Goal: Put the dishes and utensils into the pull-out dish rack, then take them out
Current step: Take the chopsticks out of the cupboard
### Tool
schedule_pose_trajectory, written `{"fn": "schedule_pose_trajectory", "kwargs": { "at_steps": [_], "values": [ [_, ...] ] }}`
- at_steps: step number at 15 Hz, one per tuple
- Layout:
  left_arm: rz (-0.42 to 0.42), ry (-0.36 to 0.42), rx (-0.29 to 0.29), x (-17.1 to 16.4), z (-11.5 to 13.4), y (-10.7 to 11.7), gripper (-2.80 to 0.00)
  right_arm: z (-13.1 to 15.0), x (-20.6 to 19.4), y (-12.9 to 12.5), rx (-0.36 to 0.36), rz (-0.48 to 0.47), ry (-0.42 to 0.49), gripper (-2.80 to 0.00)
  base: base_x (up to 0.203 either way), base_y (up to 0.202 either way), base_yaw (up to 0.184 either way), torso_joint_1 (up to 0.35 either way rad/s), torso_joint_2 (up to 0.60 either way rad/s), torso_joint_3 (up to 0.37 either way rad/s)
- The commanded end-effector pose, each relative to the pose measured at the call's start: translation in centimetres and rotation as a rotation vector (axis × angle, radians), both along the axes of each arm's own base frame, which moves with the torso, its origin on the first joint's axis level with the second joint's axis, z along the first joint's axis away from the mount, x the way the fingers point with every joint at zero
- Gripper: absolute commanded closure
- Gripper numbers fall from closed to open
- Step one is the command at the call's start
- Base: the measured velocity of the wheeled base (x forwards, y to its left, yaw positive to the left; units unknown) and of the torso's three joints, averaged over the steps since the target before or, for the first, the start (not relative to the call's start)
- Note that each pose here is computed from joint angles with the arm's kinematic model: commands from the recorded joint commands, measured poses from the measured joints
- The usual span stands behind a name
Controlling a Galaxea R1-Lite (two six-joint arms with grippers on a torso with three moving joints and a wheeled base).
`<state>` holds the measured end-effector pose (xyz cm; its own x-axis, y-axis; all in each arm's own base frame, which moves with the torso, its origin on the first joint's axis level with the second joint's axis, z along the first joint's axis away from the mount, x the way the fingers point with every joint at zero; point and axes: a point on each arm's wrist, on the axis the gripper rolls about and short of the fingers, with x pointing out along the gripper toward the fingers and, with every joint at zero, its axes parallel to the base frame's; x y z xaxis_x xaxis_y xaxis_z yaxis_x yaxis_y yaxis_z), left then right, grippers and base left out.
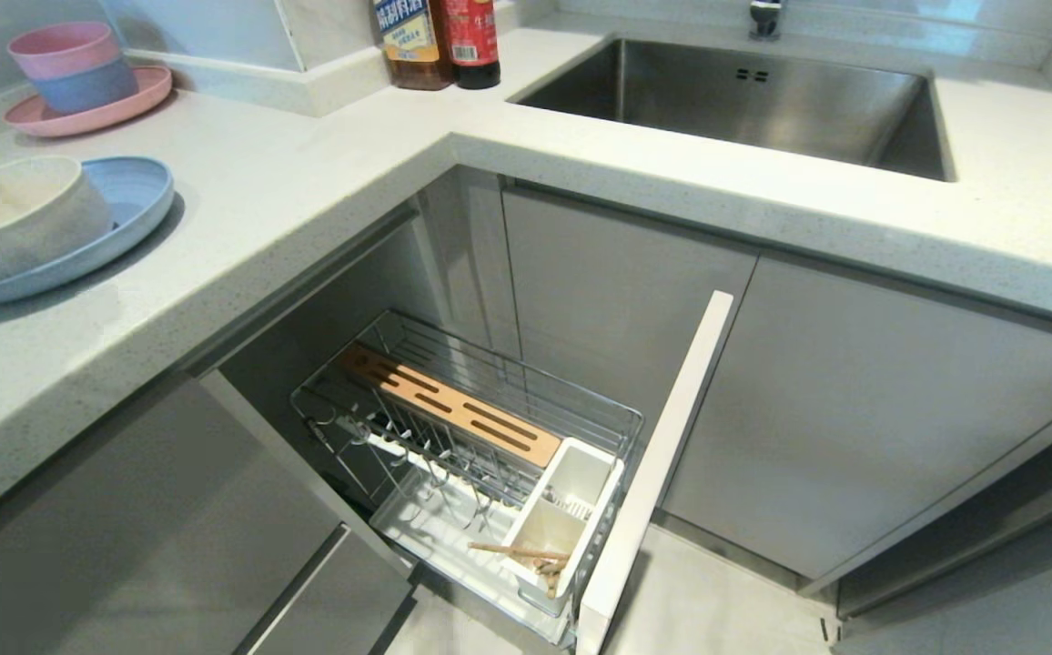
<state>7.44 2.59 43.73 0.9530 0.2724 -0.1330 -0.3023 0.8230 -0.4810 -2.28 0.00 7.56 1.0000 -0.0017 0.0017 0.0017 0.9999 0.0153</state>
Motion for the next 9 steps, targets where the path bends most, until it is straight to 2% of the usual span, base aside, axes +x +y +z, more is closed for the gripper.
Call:
{"fn": "schedule_pose_trajectory", "kwargs": {
  "at_steps": [1,3,4,7,9],
  "values": [
    [0.188,0.006,-0.011,-0.1,-0.4,1.4,0.00,0.0,0.0,0.0,0.000,0.000,0.002,0.00,0.000,0.000,0.000,0.000,0.00,0.000],
    [0.336,0.057,-0.042,-0.1,-1.5,2.8,0.00,0.0,0.0,0.0,0.000,0.000,0.000,0.00,0.000,0.000,0.000,0.000,0.00,0.000],
    [0.389,0.117,-0.076,0.0,-2.5,3.4,0.00,0.0,0.0,0.0,0.000,0.000,0.002,0.00,0.000,0.000,0.000,0.000,0.00,0.000],
    [0.392,0.319,-0.170,0.9,-5.7,4.4,0.00,0.0,0.0,0.0,0.000,0.000,0.002,0.00,0.000,0.000,0.000,0.000,0.00,0.000],
    [0.328,0.377,-0.208,1.7,-6.8,4.9,0.00,0.0,0.0,0.0,0.000,0.000,0.002,0.00,0.000,0.000,0.000,0.000,0.00,0.000]
  ]
}}
